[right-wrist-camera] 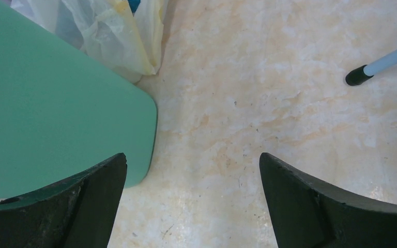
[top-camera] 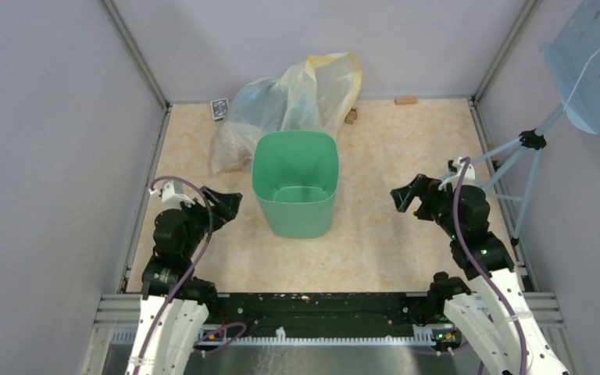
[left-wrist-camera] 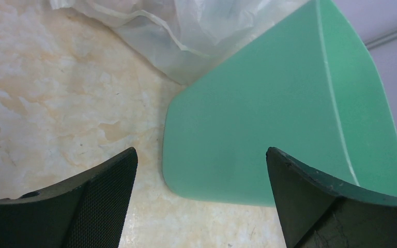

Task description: Put the trash bags into the trash bin

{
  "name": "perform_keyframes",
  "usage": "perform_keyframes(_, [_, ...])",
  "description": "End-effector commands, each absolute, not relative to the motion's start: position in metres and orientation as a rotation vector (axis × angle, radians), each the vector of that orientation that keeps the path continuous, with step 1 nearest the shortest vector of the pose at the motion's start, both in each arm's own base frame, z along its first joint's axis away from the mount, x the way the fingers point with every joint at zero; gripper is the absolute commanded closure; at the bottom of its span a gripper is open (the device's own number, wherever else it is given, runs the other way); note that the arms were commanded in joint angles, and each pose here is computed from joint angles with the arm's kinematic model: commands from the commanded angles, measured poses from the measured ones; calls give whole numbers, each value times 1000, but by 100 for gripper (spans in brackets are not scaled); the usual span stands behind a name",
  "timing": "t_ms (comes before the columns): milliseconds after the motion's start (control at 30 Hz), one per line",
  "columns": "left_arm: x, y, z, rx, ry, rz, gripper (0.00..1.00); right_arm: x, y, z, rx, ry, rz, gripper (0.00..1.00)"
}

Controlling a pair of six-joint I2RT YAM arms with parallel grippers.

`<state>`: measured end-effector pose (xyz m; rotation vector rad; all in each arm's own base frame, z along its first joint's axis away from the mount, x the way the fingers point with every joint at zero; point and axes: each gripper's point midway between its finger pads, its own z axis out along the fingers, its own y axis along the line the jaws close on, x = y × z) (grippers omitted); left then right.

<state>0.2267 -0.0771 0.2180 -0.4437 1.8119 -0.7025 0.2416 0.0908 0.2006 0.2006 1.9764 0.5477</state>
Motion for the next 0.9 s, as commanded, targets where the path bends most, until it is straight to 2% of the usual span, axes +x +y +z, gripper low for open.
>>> perform_keyframes(0, [220, -86, 271, -239, 1732, -707, 1, 249, 104, 231, 140, 1910, 615, 2])
perform_keyframes(300, [239, -112, 291, -90, 1897, -786, 1, 261, 129, 270, 8, 1857, 732, 3])
perform_keyframes(733, [269, -129, 323, -37, 1895, -787, 1, 287, 153, 286, -69, 1854, 836, 4])
perform_keyframes(867, [282, -137, 314, -27, 1951, -734, 7, 298, 156, 292, -63, 1836, 839, 5])
